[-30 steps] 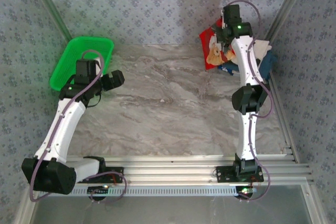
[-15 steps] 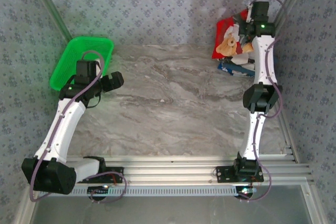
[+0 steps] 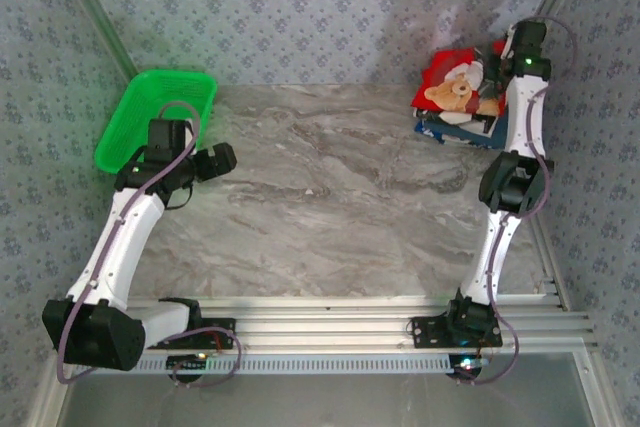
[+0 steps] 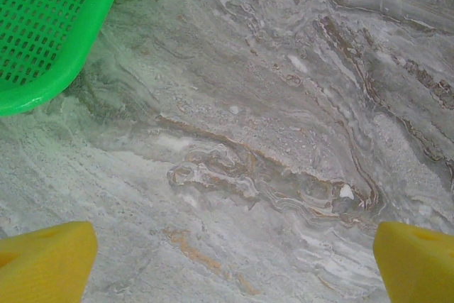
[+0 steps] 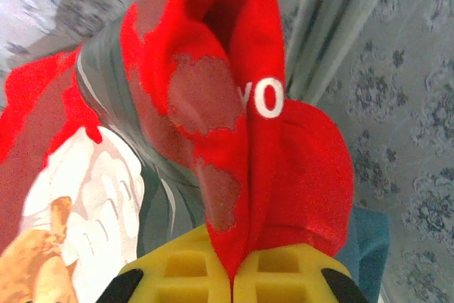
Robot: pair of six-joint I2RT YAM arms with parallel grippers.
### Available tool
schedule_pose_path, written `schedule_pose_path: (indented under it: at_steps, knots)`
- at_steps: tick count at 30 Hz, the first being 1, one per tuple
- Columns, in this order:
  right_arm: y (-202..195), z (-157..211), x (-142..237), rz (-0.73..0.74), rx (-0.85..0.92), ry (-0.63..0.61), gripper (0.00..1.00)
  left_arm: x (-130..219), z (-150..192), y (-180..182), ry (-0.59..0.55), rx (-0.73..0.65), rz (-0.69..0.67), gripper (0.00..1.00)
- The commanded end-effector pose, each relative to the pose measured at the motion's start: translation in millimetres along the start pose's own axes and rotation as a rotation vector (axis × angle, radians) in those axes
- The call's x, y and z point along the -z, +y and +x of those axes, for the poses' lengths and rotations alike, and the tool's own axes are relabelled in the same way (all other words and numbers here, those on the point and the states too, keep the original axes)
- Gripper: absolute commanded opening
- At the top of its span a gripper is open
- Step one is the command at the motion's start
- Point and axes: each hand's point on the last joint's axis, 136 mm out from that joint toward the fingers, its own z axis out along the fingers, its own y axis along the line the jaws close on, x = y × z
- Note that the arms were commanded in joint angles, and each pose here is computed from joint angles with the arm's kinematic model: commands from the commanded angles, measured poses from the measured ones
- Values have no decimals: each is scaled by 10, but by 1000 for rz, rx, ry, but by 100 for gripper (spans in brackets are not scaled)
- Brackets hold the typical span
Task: Fold and stack the t-shirts
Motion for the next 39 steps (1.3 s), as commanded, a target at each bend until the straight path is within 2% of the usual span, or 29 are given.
schedule_pose_path:
  at_steps: [1,4,11,13,14,19,21,26,32,34,36,39]
  knots:
    - [-144,38,-82,11,-45,2,0,41,54,35,7,10,-19,100]
    - [-268,112,-138,28,-71,20,3,41,55,32,7,15,-18,100]
    - [-468,283,-237,54,-115,63,17,66,58,33,10,21,-20,100]
    - [-525,328,-222,73,-127,80,36,80,65,35,10,22,-19,99]
    - [-551,340,-202,81,-132,87,41,88,59,32,8,23,-18,100]
    - [-530,270,-4,66,-153,84,54,143,21,-7,-9,25,-1,100]
    - [-514,227,124,73,-154,80,60,163,-3,-35,-17,23,8,100]
    - [-300,262,459,21,-144,102,64,214,-49,-74,-46,13,20,100]
    - [161,485,1085,-92,-38,87,75,383,-171,-87,-139,-1,27,100]
    - [273,632,1354,-142,-19,60,79,453,-186,-56,-175,-13,19,100]
    - [330,906,1656,-187,-21,44,100,521,-142,33,-204,-20,-10,100]
    - [313,1369,2020,-233,-80,-22,100,546,-27,328,-256,4,-120,100]
